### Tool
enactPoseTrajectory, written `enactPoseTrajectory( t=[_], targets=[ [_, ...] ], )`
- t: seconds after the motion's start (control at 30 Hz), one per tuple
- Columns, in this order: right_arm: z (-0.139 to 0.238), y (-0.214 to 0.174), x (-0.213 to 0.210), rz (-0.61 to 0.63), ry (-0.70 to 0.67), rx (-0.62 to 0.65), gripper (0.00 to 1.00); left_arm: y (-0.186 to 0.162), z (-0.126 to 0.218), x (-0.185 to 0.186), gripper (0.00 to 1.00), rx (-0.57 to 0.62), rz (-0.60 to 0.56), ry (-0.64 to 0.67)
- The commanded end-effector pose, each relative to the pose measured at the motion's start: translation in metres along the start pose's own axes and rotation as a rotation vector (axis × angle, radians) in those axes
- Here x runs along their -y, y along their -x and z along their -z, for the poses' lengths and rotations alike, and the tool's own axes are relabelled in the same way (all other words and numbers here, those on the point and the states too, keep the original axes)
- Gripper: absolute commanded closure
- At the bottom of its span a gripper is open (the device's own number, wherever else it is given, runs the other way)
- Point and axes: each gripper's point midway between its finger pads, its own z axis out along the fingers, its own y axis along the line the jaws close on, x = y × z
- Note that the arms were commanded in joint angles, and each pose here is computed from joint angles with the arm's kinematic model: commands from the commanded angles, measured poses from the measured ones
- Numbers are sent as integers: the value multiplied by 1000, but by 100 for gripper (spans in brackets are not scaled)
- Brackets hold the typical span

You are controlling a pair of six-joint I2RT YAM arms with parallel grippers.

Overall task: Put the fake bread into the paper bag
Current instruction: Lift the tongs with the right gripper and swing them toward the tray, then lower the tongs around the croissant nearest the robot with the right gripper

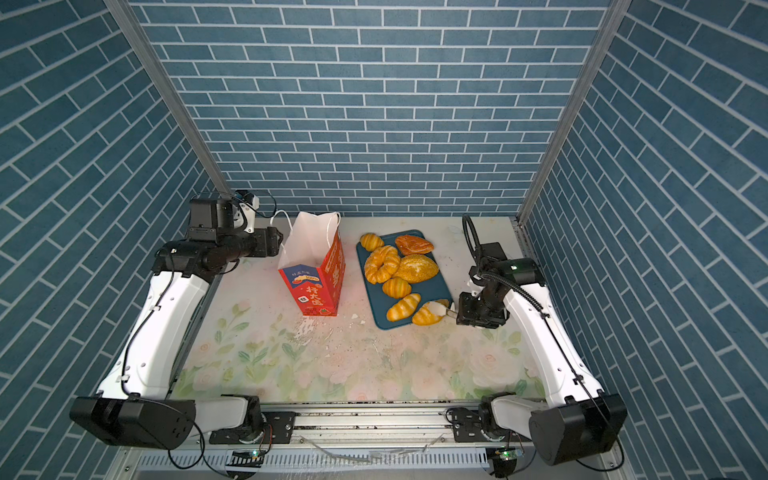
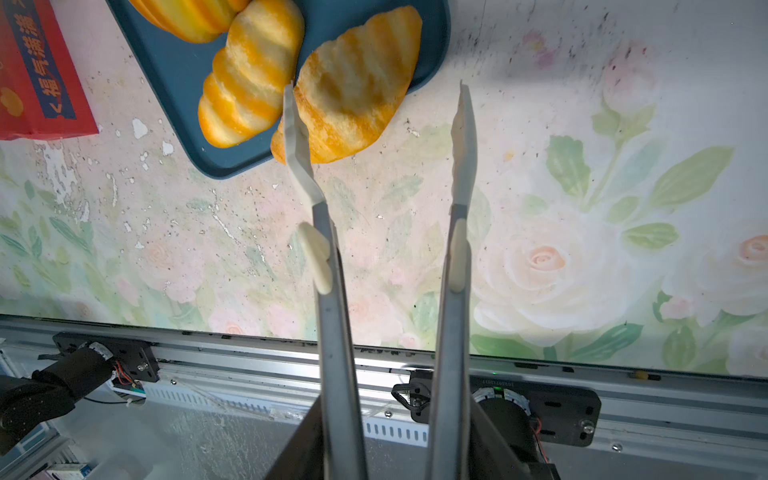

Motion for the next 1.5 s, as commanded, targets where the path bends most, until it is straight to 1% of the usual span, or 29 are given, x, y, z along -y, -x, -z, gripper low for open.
enactPoseTrajectory(
  t=[0.0, 0.27, 0.53, 0.87, 1.0, 1.2, 1.27, 1.37, 1.47],
  targets=[
    [-5, -6, -9, -31, 41, -32, 54, 0, 4, 0, 20, 17, 1, -7],
    [-20, 6, -25, -9, 73, -48, 54, -2, 7, -3, 20, 18, -3, 9],
    [-34, 16, -28, -8, 78, -60, 56, -4, 6, -4, 20, 11, -2, 14],
    [-39, 22, -26, -5, 60, -50, 65, -6, 4, -5, 20, 6, -2, 19],
    [-30, 29, -20, 12, 17, 0, 69, -6, 5, -5, 20, 7, -3, 23],
    [-11, 48, -17, 76, -33, 98, 75, -6, 6, -6, 20, 9, -5, 29],
    [-6, 55, -18, 99, -39, 128, 76, -6, 7, -7, 20, 8, -7, 33],
    [-6, 63, -18, 144, -52, 152, 76, -8, 6, -8, 20, 5, -6, 38],
    [-17, 73, -19, 194, -54, 149, 76, -8, 6, -8, 20, 5, -6, 37]
  ],
)
